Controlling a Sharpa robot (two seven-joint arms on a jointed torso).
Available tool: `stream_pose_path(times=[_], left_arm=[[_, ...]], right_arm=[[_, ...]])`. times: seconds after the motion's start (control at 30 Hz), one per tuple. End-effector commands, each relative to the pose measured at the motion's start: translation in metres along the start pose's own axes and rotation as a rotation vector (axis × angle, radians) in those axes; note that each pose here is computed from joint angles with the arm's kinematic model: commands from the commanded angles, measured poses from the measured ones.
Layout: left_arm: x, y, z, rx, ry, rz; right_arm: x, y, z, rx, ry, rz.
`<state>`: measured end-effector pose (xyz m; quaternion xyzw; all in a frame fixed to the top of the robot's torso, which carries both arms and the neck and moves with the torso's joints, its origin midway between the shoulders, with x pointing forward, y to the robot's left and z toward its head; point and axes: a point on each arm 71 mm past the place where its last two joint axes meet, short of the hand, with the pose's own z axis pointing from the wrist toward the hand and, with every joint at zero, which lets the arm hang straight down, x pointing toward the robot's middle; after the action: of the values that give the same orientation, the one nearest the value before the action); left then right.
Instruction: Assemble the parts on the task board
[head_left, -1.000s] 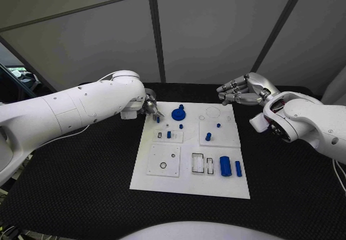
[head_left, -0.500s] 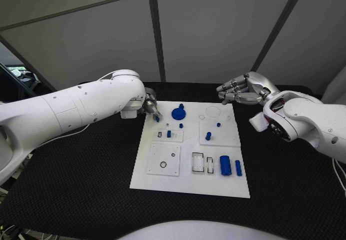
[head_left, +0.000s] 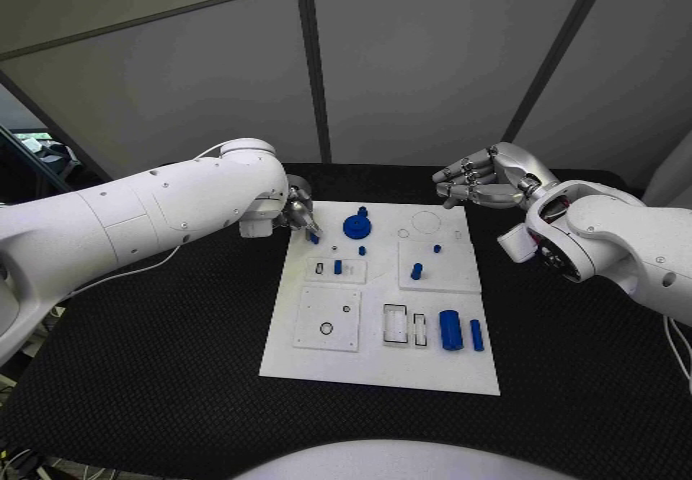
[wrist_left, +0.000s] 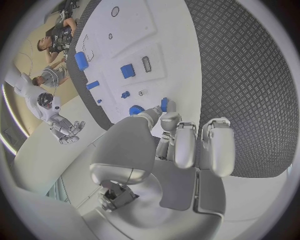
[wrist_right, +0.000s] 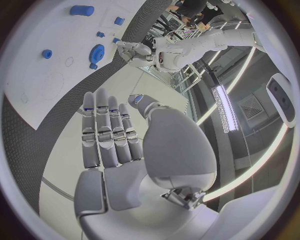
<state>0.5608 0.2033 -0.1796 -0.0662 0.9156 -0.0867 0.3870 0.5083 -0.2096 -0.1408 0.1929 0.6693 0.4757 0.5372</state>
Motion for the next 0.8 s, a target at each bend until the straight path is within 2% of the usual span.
stream_pose_path(times=[0.03,0.23,0.53,0.8], left_arm=[[0.0006,0.0001,-0.0032,0.029,-0.007,-0.043],[0.0026,0.0055,-0.0158,0.051,-0.055,-0.088],[0.0144,0.0106,-0.0416,0.097,-0.11,-0.126],[0.032,0.0089,-0.0515,0.118,-0.129,-0.14]], right_arm=[[-0.001,0.002,0.0,-0.01,0.004,-0.001],[-0.001,0.001,0.0,-0.008,0.002,-0.001],[-0.003,0.0,0.0,-0.004,-0.002,-0.003],[-0.003,0.0,0.0,-0.004,0.0,-0.003]])
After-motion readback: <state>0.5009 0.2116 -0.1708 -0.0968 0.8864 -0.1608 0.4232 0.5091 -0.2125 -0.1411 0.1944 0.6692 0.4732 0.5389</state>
